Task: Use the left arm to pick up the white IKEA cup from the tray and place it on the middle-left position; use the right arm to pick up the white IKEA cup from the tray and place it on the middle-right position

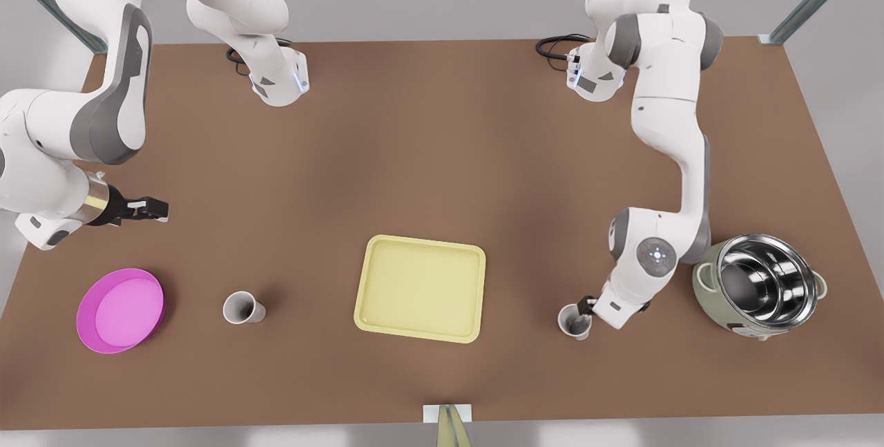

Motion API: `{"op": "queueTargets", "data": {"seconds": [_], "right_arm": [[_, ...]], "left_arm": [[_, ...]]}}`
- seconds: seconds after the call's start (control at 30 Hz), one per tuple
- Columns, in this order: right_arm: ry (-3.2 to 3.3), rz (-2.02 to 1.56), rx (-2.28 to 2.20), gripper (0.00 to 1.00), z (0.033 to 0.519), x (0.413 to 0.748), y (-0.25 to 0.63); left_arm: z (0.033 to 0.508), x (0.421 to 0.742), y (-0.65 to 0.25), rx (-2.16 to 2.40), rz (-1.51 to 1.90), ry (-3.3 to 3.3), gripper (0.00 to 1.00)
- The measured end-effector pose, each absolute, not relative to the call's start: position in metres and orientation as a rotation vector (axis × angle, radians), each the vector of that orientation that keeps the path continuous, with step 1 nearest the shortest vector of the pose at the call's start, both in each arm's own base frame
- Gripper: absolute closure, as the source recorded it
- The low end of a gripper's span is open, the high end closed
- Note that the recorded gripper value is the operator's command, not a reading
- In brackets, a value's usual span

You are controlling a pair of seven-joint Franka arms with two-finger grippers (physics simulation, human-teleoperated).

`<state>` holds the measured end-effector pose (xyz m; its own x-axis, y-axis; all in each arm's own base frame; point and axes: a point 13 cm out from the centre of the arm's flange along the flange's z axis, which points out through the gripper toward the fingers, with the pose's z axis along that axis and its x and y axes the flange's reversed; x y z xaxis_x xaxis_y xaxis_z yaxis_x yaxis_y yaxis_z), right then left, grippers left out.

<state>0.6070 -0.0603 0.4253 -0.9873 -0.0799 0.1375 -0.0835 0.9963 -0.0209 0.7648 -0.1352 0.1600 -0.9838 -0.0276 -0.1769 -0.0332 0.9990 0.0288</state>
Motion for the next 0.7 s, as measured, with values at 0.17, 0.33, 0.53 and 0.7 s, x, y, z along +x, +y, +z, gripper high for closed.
{"op": "queueTargets", "data": {"seconds": [0.17, 0.33, 0.53, 0.7], "right_arm": [[-3.002, 0.040, 0.123, 0.00, 0.425, 0.607, -0.060], [-3.003, 0.040, 0.121, 0.00, 0.426, 0.607, -0.062], [-3.006, 0.040, 0.120, 0.00, 0.427, 0.608, -0.062], [-3.008, 0.040, 0.117, 0.00, 0.427, 0.608, -0.063]], "left_arm": [[0.173, 0.760, -0.123, -0.048, 0.071, 2.984, 0.00], [0.229, 0.759, -0.115, -0.049, 0.067, 2.968, 0.00], [0.439, 0.695, -0.059, -0.178, -0.077, 2.939, 0.00], [0.477, 0.631, -0.031, -0.167, -0.093, 3.015, 0.00]]}}
